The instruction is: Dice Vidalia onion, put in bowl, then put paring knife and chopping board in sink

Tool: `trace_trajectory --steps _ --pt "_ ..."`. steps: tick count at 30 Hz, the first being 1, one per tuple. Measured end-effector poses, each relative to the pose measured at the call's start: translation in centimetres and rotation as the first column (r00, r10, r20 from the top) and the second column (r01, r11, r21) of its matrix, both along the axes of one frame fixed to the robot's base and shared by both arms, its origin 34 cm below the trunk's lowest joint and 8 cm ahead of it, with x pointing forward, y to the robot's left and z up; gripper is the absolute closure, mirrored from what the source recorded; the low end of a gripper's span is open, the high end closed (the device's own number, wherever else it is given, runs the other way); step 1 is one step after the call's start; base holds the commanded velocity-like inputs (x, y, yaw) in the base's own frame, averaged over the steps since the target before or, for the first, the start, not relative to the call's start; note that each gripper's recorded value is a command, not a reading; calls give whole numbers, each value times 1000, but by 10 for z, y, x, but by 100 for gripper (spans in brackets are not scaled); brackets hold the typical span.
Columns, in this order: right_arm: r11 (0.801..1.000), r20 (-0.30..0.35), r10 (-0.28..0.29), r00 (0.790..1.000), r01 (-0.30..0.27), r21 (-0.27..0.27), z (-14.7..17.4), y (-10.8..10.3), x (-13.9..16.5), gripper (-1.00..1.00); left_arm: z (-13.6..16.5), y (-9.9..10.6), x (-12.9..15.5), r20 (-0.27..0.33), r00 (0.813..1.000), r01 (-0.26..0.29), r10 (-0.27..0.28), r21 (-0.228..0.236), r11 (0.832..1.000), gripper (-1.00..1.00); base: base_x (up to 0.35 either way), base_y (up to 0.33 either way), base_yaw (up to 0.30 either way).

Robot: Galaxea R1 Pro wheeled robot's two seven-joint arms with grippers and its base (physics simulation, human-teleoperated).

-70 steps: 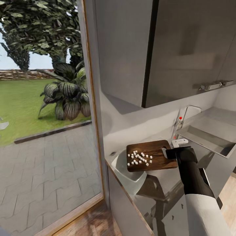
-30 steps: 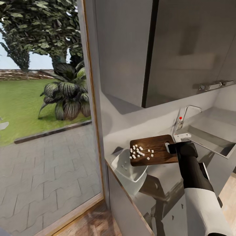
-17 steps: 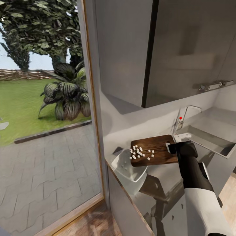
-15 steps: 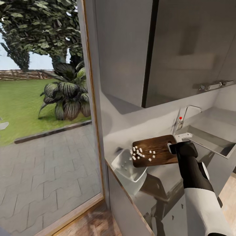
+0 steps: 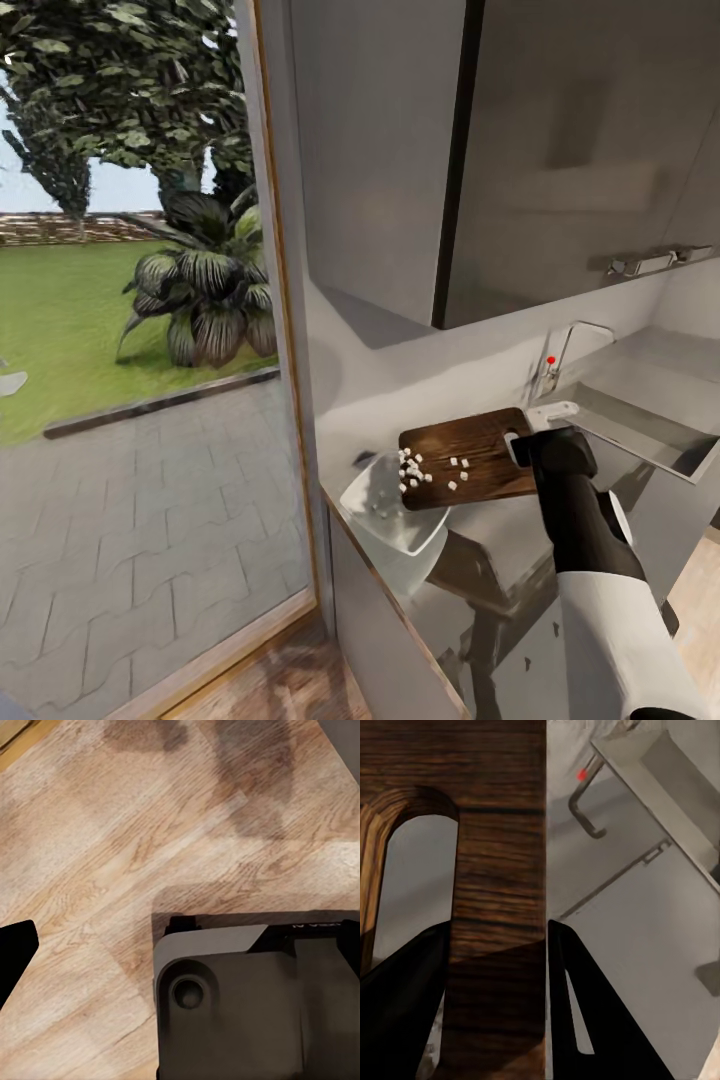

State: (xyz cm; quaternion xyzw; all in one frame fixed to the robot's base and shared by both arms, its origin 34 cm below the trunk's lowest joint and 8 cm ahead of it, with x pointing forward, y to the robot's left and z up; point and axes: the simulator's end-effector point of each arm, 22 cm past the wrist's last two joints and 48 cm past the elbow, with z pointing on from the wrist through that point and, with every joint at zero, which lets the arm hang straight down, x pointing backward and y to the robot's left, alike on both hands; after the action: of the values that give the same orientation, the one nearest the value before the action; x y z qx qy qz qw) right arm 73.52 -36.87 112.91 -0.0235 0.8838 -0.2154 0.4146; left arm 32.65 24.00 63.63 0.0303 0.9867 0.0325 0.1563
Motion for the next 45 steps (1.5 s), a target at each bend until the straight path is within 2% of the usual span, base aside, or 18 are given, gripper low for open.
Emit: trace_trajectory --steps 2,4,7,21,23,25,26,40,45 --pt "999 1 32 999 -32 -8 2 14 4 100 0 0 0 0 1000 0 0 0 1000 -100 0 0 0" --pt "999 3 40 999 -40 -28 5 17 5 100 0 0 0 0 1000 0 0 0 1000 -100 0 0 0" --pt "999 10 46 999 -46 -26 9 21 8 100 0 0 0 0 1000 -1 1 0 1000 -100 0 0 0" --pt "999 20 43 999 -42 -34 16 20 10 100 0 0 0 0 1000 0 0 1 1000 -100 0 0 0" --pt "998 24 33 999 -32 -52 20 16 11 100 0 0 0 0 1000 0 0 1 1000 -100 0 0 0" --pt "995 22 14 1000 -12 -96 25 7 9 100 0 0 0 0 1000 0 0 0 1000 -100 0 0 0" --pt "995 22 13 1000 -10 -98 25 7 9 100 0 0 0 0 1000 0 0 0 1000 -100 0 0 0" --pt "995 28 9 1000 -6 -103 30 6 11 100 0 -1 0 0 1000 1 -1 -1 1000 -100 0 0 0" --pt "995 41 13 999 -9 -101 38 12 14 100 0 -1 0 0 1000 1 -1 -1 1000 -100 0 0 0"
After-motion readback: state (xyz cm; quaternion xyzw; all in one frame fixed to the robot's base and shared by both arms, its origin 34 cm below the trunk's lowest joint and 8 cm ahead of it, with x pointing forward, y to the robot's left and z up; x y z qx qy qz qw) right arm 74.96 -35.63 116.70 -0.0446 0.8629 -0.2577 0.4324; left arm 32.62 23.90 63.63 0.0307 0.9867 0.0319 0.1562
